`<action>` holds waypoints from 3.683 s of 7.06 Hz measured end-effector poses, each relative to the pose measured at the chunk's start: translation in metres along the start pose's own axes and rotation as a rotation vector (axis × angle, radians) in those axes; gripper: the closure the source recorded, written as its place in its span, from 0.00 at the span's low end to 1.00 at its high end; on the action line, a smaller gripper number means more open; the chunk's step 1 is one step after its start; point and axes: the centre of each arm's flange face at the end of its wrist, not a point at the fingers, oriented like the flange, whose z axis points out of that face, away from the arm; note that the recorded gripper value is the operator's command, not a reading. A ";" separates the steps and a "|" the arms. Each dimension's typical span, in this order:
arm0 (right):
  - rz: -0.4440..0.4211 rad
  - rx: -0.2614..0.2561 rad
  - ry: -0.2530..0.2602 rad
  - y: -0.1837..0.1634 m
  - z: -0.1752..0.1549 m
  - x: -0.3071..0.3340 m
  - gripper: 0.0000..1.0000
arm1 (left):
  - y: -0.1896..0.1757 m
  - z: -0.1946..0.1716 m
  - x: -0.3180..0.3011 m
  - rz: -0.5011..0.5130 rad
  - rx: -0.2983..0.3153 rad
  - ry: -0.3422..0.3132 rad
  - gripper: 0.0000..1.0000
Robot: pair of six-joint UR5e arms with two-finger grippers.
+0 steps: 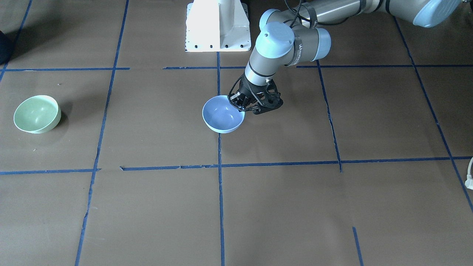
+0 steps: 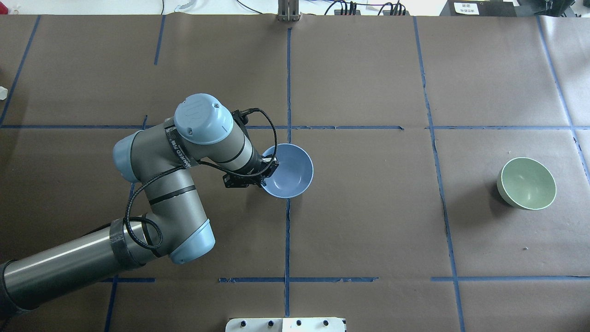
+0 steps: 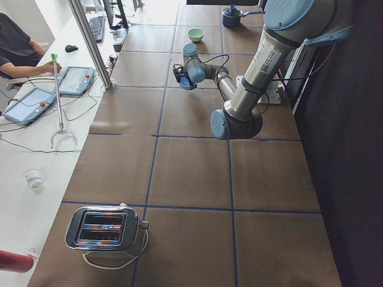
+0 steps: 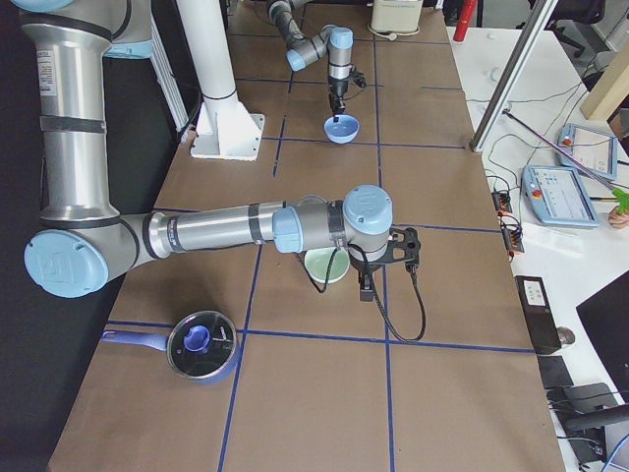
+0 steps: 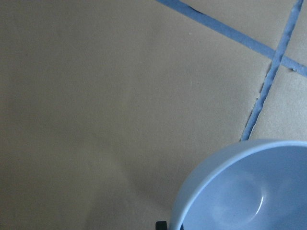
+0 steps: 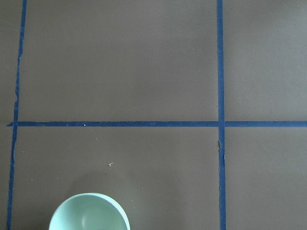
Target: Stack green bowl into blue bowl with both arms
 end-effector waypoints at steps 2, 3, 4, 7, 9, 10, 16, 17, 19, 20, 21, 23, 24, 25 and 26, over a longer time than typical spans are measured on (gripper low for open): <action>-0.001 -0.005 -0.002 0.000 0.002 -0.002 0.00 | 0.000 -0.003 -0.001 0.012 0.001 0.007 0.00; 0.002 -0.013 -0.003 0.000 0.007 -0.005 0.00 | -0.007 -0.021 0.002 0.016 0.011 0.031 0.00; 0.003 -0.025 -0.005 0.000 0.015 -0.013 0.00 | -0.026 -0.052 0.003 0.002 0.005 0.057 0.00; 0.030 -0.014 -0.027 0.024 0.072 -0.056 0.00 | -0.083 -0.137 -0.015 -0.016 -0.056 0.104 0.00; 0.057 0.007 -0.036 0.063 0.112 -0.062 0.00 | -0.085 -0.165 -0.046 0.066 -0.044 0.052 0.00; 0.061 -0.002 -0.024 0.077 0.131 -0.056 0.00 | -0.087 -0.181 -0.064 0.107 -0.032 0.027 0.00; 0.023 -0.096 0.046 0.101 0.203 -0.060 0.74 | -0.094 -0.200 -0.092 0.163 -0.008 0.002 0.00; 0.027 -0.101 0.047 0.100 0.207 -0.061 0.96 | -0.095 -0.201 -0.093 0.163 -0.007 0.003 0.00; 0.026 -0.102 0.041 0.096 0.211 -0.063 1.00 | -0.097 -0.203 -0.093 0.160 -0.001 0.004 0.00; 0.027 -0.095 0.031 0.093 0.208 -0.070 1.00 | -0.098 -0.205 -0.094 0.158 0.002 0.005 0.00; 0.030 -0.081 0.012 0.089 0.200 -0.084 1.00 | -0.099 -0.207 -0.095 0.158 0.007 0.008 0.00; 0.079 -0.026 -0.059 0.070 0.172 -0.136 1.00 | -0.102 -0.213 -0.110 0.158 0.094 -0.014 0.00; 0.122 0.006 -0.108 0.053 0.156 -0.173 1.00 | -0.104 -0.211 -0.123 0.154 0.139 -0.034 0.00; 0.161 0.028 -0.162 0.037 0.142 -0.215 1.00 | -0.105 -0.208 -0.131 0.152 0.162 -0.044 0.00; 0.181 0.037 -0.211 0.024 0.134 -0.256 1.00 | -0.110 -0.197 -0.143 0.143 0.163 -0.067 0.00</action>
